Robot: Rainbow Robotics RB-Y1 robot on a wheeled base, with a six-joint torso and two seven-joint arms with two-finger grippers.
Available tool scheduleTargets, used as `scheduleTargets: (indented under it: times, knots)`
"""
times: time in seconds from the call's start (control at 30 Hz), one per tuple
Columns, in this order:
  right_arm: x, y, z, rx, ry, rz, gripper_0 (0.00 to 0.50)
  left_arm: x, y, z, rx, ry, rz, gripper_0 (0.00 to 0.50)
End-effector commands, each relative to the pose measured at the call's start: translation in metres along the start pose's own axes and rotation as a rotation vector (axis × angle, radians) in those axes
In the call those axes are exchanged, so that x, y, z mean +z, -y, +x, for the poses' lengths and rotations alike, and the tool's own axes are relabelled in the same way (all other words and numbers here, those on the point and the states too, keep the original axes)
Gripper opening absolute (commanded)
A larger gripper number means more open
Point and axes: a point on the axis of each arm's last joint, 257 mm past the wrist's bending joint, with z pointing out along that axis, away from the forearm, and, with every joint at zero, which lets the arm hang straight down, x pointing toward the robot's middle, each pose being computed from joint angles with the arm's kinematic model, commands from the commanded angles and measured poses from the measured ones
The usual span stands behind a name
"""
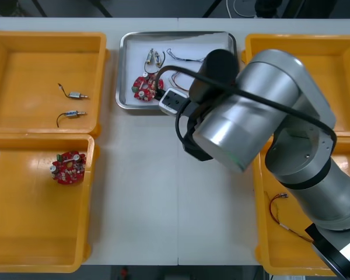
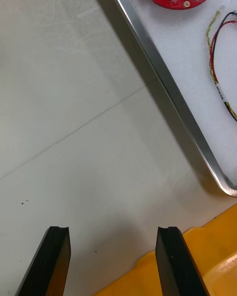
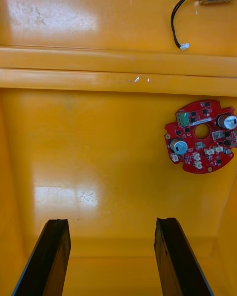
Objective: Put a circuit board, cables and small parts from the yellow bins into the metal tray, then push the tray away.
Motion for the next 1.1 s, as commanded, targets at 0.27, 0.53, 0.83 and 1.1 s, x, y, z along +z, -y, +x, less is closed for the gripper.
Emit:
scheduleTargets:
  times: [0.27,0.53,0.83,1.1]
  knots:
    - [-0.033,0.033,0.048,0.442,0.081,-0.012,0.500,-0.013,-0.013,-0.001,0.024,0.012,-0.047,0.500]
    - [-0.035,0.047,0.112,0.666,0.021,0.035,0.500,-0.013,-0.013,-0.001,0.024,0.012,-0.047,0.500]
    - [-0.049,0.075,0.186,0.844,-0.035,0.081,0.500,-0.013,-0.013,-0.001,0.024,0.012,-0.047,0.500]
    - [-0.067,0.086,0.241,0.982,-0.070,0.058,0.500,-0.013,-0.013,-0.001,0.024,0.012,-0.047,0.500]
